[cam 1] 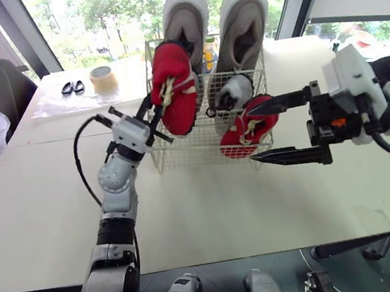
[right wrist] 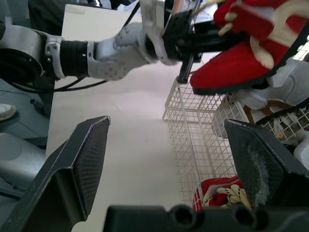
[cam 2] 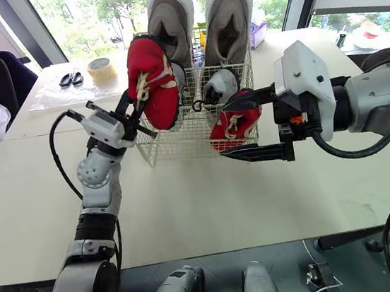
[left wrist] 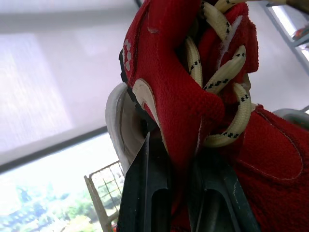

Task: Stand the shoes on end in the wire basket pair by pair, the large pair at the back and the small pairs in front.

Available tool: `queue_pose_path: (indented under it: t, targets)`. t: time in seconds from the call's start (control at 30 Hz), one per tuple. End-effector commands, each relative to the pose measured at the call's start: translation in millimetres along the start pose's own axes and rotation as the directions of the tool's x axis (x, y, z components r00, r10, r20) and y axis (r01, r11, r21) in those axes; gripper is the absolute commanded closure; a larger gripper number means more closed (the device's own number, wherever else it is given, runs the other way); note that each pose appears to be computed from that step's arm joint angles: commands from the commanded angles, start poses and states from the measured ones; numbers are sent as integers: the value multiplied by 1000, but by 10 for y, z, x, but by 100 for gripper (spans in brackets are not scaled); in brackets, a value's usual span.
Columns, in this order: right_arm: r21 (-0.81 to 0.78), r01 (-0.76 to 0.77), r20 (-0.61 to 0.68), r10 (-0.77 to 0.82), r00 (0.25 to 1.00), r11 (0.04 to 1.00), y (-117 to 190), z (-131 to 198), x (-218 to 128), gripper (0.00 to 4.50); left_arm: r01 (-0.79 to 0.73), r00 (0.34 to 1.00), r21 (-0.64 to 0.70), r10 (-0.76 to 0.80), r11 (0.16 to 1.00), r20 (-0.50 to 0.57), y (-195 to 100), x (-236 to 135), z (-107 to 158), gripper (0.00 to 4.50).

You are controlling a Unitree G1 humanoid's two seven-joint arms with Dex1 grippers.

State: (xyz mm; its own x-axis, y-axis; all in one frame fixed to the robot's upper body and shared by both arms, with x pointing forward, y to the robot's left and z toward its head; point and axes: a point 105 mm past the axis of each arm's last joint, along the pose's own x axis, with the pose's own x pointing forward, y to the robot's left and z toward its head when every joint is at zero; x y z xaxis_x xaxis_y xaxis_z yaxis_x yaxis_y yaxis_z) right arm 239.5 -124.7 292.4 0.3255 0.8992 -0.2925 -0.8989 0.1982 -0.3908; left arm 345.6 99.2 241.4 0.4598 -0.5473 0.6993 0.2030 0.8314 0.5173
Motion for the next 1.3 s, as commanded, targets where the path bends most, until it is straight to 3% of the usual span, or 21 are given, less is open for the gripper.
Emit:
queue_pose_path:
  t: [0.03,0.2,0.43,0.53,0.73,0.77,1.07,1.3]
  targets:
    - [-40,26,8,-25,1000,999,14,93,-57,40,16,998,130,-25,991,64,-173,-66,24,447]
    - [-44,32,4,-32,999,999,22,99,-63,40,8,997,259,-27,966,68,-260,-177,-39,447]
    - [-46,37,1,-37,999,998,21,92,-71,40,-7,999,283,17,959,-35,-371,-314,-290,447]
    - [-47,39,0,-39,999,998,19,86,-72,40,-15,998,291,34,957,-60,-349,-374,-338,330]
    - [-48,41,0,-41,999,998,12,70,-65,40,-36,997,327,55,944,-49,-268,-440,-308,36]
    - [-49,42,0,-42,999,998,11,66,-63,40,-41,997,330,61,943,-50,-252,-448,-301,5]
    - [-52,42,-1,-42,999,998,6,48,-42,40,-53,998,272,63,961,-26,-179,-452,-153,5]
    - [-53,43,-3,-43,999,998,6,40,-29,40,-129,991,163,133,978,-15,128,-236,32,5]
